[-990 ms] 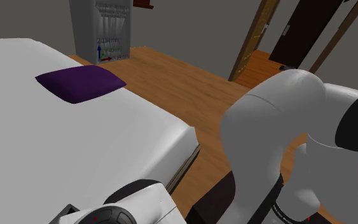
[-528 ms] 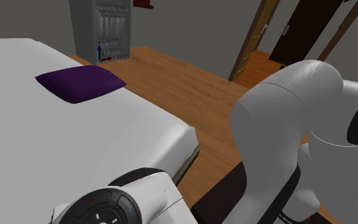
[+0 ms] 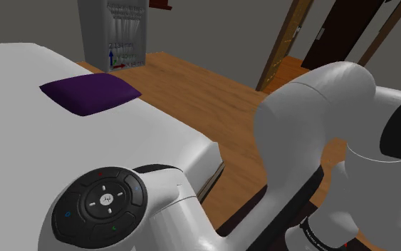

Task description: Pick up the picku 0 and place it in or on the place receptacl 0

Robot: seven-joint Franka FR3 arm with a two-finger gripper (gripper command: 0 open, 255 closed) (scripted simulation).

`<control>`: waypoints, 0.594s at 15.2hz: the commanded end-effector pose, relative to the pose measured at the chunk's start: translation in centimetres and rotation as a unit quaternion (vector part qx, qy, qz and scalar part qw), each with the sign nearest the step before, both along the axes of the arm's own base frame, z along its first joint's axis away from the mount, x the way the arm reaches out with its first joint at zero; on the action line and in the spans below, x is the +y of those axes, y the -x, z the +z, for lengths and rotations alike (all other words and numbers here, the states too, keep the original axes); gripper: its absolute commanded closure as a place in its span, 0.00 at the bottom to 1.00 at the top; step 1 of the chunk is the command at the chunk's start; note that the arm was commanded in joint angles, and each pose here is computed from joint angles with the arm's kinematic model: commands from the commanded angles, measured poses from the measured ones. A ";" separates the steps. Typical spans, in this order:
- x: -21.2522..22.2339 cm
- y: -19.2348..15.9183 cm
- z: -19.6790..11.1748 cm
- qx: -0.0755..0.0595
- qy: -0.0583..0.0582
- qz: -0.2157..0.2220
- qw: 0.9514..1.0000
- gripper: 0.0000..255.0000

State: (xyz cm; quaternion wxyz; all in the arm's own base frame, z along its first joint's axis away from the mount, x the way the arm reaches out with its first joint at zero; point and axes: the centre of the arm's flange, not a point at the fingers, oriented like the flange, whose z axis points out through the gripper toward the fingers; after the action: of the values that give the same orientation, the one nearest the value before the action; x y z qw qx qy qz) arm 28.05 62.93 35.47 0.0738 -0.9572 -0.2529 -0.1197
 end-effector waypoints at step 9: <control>-0.2 -1.8 -5.0 0.000 0.000 0.001 1.000 1.00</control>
State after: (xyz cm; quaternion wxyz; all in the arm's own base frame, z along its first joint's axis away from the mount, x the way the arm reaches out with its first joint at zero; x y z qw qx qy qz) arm 29.88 62.65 31.04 0.0738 -0.9571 -0.2532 -0.1197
